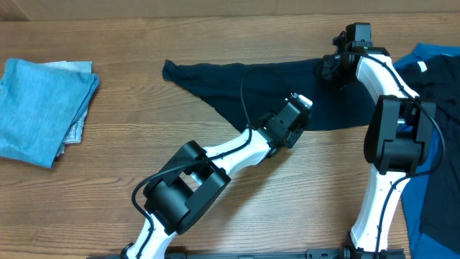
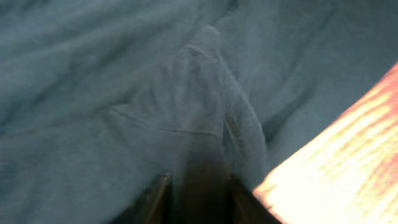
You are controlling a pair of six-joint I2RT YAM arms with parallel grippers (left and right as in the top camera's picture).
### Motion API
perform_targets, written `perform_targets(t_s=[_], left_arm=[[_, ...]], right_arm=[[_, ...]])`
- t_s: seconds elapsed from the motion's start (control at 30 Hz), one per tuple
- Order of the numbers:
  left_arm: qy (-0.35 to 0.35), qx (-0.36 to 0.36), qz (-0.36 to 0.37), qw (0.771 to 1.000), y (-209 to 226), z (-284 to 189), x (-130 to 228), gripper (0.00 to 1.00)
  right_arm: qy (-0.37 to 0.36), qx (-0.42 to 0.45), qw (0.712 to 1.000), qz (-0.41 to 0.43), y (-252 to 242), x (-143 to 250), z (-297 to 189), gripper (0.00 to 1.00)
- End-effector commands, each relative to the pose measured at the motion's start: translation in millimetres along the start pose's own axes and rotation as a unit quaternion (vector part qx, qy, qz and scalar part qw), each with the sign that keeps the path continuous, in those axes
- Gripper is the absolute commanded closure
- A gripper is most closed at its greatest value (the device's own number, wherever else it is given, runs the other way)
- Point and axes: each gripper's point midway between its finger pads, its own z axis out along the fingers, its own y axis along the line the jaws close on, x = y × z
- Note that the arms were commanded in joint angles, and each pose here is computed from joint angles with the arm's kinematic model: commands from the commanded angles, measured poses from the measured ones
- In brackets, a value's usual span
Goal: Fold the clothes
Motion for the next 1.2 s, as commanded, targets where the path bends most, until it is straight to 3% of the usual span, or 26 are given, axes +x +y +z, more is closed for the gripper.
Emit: perform_targets(t_s=[0.0,0.17,0.33,0.53,0.63,0.9,1.1,1.17], left_arm=[[-0.011,-0.03,0.007,0.999,10,-3,-8,0.84],[-0.011,-0.035,0.006,0.999,14,-33,-22,0.96],[0.033,-0.074,-0.003,0.997,35,-87,-15,0.94],[0.14,-0.089,-0.042,0.985,44,-121,34,0.93],[0.21,-0.049,-0.042,0.976,31,-130,65,0.93],[0.364,0.113,-0.086,0.921,-26,-173,120,0.87],[0.447,0.09,-0.083,0.886,-16,-204,151,0.96],[0.451,0.044,-0.066,0.889,1,-205,156,0.77]], right_arm=[[0.03,0.009,0.999,0.003,-6,19,23,0.79],[0.031,0.01,0.999,0.004,-7,19,23,0.79],[0.03,0.01,0.999,0.004,-7,19,23,0.79],[0.027,0.028,0.999,0.004,-14,18,22,0.79],[0.027,0.031,0.999,0.004,-15,18,23,0.79],[0.018,0.04,0.999,0.003,-18,14,24,0.79],[-0.012,0.036,0.999,-0.002,-21,4,49,0.78],[-0.035,0.033,0.999,-0.006,-19,-9,48,0.68]])
